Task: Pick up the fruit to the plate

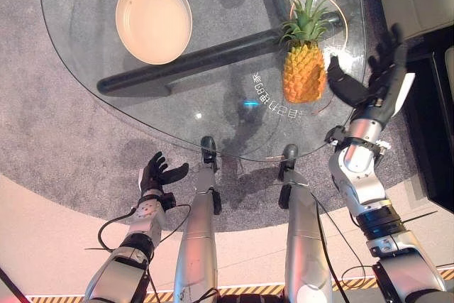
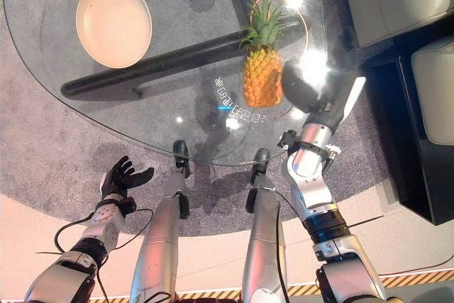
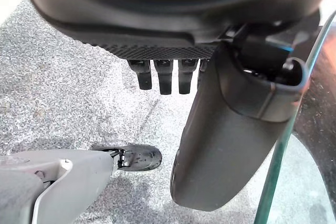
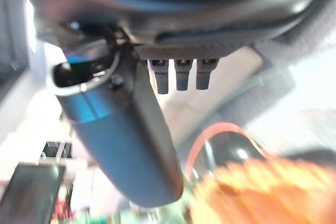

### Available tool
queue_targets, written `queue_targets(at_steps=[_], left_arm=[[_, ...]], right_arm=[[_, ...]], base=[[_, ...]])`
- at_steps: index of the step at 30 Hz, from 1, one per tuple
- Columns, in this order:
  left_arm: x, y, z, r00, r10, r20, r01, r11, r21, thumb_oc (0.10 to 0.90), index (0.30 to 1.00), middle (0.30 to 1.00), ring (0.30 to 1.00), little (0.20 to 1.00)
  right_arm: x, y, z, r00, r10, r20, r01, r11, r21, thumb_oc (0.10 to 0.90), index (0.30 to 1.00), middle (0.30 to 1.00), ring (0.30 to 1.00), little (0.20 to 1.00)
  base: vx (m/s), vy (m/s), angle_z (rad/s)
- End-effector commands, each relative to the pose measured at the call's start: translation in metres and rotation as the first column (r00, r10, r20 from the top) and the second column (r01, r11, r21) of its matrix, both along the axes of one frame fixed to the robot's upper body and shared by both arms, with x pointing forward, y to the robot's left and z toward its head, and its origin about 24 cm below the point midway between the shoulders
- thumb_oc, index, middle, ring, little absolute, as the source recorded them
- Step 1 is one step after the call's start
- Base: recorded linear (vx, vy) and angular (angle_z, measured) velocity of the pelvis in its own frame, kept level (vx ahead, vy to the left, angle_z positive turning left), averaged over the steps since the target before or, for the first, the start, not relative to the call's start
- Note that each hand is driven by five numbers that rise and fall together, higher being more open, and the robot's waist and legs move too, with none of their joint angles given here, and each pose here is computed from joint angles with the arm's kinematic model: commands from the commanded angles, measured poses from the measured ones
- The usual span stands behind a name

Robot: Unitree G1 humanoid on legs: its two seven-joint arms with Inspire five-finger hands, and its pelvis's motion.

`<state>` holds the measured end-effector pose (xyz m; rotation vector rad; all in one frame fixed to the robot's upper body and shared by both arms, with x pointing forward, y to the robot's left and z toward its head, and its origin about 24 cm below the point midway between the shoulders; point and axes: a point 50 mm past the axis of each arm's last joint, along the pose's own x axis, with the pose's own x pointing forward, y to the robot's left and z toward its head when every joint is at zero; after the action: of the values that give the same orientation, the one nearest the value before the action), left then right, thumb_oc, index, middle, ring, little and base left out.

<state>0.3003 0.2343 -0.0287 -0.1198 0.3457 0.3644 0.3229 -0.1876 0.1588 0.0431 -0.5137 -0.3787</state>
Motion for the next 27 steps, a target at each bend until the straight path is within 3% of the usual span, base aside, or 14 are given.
queue_targets(at_steps=[1,13,27], left_arm=[[-0.031,0.019,-0.022,0.995,0.085,-0.057,-0.084,0.996,0.019,0.800,0.900,0.900,0.900,0.900],[-0.031,0.014,-0.024,0.996,0.067,-0.066,-0.066,0.998,0.017,0.800,0.900,0.900,0.900,0.900],[-0.031,0.010,-0.026,0.996,0.049,-0.080,-0.047,0.999,0.019,0.800,0.900,0.900,0.900,0.900]], right_arm=[[-0.018,0.011,0.026,0.984,0.097,0.151,-0.088,0.994,-0.065,0.800,0.900,0.900,0.900,0.900],[-0.017,0.027,0.025,0.979,0.181,0.095,-0.171,0.979,-0.107,0.800,0.900,0.900,0.900,0.900],[-0.009,0.028,0.016,0.989,0.150,0.000,-0.149,0.980,-0.130,0.800,0.900,0.900,0.900,0.900]], base=[[0.00,0.030,-0.01],[0.00,0.000,0.00],[0.00,0.000,0.00]])
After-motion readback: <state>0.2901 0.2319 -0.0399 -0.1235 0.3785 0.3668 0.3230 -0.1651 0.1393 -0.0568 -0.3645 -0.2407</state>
